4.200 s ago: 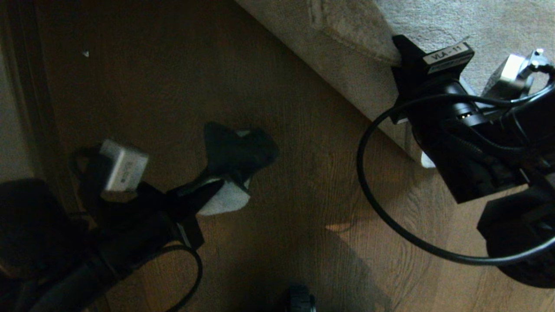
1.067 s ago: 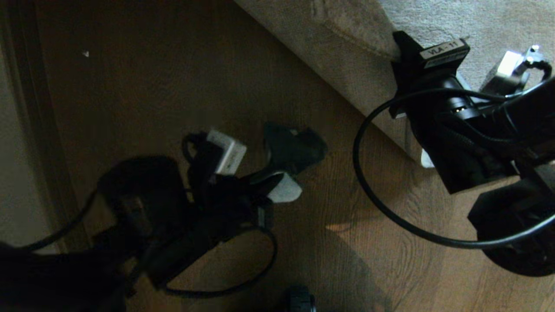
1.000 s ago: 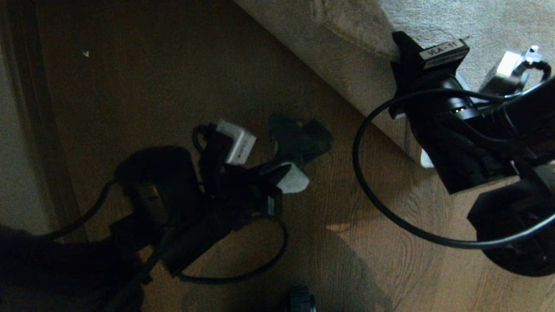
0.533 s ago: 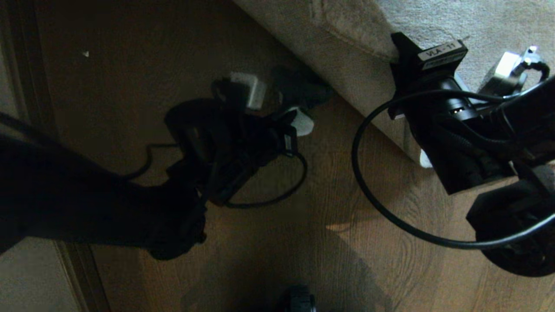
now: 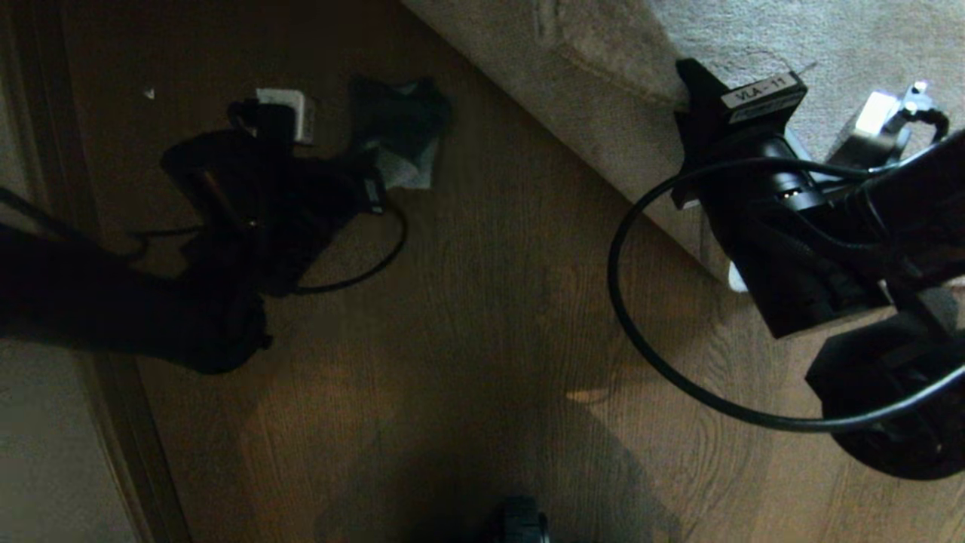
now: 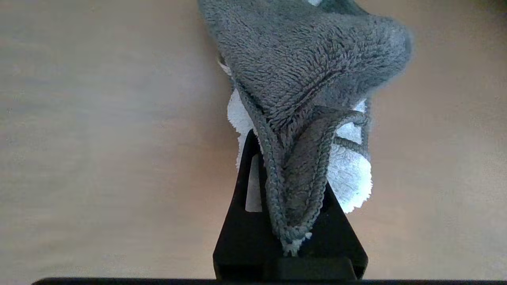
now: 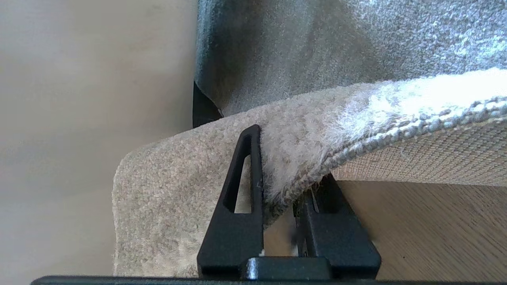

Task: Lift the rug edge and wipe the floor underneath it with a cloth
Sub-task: Wipe the floor under the carpet with a rag

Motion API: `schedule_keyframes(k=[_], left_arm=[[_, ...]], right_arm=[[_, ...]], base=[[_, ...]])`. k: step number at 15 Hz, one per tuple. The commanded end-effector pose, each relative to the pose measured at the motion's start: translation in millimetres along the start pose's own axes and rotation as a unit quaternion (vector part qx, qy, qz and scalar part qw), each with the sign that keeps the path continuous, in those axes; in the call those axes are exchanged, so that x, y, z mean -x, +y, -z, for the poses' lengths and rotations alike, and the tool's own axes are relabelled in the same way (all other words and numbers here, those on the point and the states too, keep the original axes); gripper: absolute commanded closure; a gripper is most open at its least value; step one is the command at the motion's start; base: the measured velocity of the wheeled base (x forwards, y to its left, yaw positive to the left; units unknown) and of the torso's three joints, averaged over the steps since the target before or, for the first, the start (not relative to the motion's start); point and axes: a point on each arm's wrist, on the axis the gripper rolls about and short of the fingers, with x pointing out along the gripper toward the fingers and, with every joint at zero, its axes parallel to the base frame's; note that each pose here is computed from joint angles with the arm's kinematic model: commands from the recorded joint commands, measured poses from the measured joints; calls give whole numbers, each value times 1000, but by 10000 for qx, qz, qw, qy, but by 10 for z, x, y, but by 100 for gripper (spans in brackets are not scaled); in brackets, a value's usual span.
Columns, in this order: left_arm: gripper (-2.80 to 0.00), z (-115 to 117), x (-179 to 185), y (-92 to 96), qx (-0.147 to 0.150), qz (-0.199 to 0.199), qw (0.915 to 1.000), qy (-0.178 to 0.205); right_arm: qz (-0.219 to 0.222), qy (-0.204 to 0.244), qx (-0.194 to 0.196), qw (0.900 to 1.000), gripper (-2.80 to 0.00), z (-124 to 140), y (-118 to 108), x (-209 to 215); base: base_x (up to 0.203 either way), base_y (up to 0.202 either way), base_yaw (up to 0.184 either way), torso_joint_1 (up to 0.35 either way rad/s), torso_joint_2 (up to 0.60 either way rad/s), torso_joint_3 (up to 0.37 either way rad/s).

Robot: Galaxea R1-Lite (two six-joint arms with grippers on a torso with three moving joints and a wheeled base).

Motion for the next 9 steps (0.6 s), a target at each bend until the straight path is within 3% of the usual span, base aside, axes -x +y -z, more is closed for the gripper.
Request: schedule_keyframes(k=[1, 4, 7, 9], left_arm=[[0, -305, 99, 183, -48, -236, 9990, -380], [0, -498, 283, 192, -225, -198, 9982, -513], [0, -467, 657, 97, -229, 65, 9995, -192], [0, -390, 993, -75, -151, 461, 9987, 141]], right_arm=[[-140, -109, -105, 9998, 0, 1, 9, -2], [-187, -134, -133, 9996, 0, 3, 24, -29], [-189, -135, -134, 9996, 0, 12, 19, -38], [-184, -131, -139, 9996, 0, 13, 16, -36]], base=[[0, 0, 0, 0, 0, 0], [0, 0, 0, 0, 0, 0], [0, 0, 0, 0, 0, 0], [0, 0, 0, 0, 0, 0]])
